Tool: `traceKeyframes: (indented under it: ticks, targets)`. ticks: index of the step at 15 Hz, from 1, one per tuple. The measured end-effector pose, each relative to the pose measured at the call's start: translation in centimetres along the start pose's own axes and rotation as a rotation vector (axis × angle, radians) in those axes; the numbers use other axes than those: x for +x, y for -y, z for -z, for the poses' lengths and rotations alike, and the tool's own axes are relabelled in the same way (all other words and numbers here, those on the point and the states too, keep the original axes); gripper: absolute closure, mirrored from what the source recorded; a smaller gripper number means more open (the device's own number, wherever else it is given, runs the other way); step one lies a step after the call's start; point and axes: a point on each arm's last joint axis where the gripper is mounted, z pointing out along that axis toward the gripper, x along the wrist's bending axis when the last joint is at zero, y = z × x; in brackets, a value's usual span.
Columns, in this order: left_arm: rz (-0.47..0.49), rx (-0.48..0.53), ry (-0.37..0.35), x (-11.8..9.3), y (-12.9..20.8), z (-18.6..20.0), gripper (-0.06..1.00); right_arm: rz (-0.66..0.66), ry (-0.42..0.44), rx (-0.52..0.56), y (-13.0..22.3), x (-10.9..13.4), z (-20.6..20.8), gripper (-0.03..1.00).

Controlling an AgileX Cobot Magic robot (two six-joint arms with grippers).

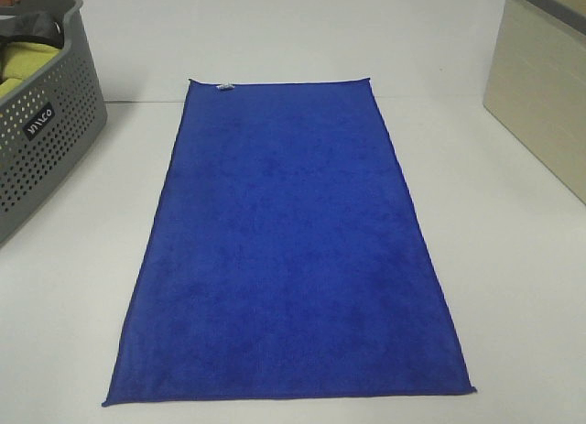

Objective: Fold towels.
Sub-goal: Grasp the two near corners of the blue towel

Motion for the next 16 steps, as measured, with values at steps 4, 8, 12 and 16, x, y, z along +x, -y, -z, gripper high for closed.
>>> traceKeyframes:
  ticks: [4,8,12,16]
  targets:
    - [0.000,0.000,0.000,0.00,0.00,0.00,0.35,0.000,0.000,0.000,0.00,0.00,0.00,0.19]
    - [0.000,0.000,0.000,0.00,0.00,0.00,0.35,0.000,0.000,0.000,0.00,0.00,0.00,0.19]
    - [0.000,0.000,0.000,0.00,0.00,0.00,0.35,0.000,0.000,0.000,0.00,0.00,0.00,0.19]
    - [0.000,0.000,0.000,0.00,0.00,0.00,0.35,0.000,0.000,0.000,0.00,0.00,0.00,0.19]
